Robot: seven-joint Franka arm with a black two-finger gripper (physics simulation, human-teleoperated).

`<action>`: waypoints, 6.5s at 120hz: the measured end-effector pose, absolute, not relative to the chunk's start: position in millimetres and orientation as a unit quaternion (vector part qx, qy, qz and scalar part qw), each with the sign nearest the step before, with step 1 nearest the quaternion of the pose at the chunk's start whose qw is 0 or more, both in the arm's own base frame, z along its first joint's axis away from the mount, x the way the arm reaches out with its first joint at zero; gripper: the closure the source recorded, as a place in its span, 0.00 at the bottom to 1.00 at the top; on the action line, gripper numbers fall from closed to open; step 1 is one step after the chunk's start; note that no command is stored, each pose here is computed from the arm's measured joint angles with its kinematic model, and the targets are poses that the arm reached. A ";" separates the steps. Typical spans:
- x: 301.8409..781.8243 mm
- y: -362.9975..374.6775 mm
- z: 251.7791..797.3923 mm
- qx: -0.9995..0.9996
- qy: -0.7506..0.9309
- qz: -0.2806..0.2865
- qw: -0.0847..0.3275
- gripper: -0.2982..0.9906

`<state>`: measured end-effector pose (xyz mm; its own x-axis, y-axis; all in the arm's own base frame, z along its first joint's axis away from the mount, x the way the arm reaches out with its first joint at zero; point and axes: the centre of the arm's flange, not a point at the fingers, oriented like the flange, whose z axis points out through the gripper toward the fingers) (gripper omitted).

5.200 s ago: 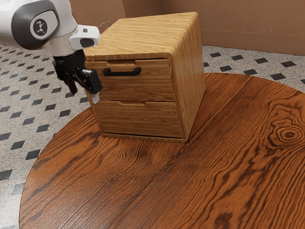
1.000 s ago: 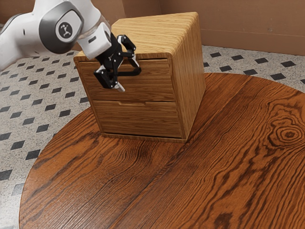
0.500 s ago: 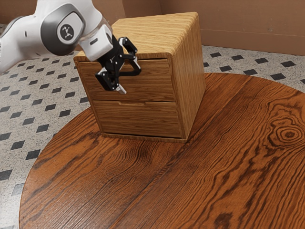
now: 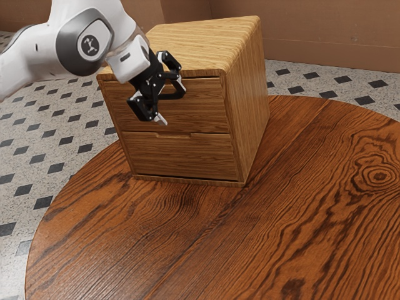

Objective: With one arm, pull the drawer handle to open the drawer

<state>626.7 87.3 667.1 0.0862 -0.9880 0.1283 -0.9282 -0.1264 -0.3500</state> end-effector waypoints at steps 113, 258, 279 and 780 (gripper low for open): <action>629.5 104.2 659.4 -0.741 0.639 -0.181 0.095 0.12; 619.2 118.8 665.0 -0.752 0.631 -0.167 0.096 0.23; 619.1 119.0 663.2 -0.753 0.630 -0.165 0.094 0.23; 587.8 -28.9 685.8 -0.925 0.379 0.007 0.024 0.26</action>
<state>587.8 -28.9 685.8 0.7131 -0.7004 -0.0311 -0.7011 -0.7120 -0.0391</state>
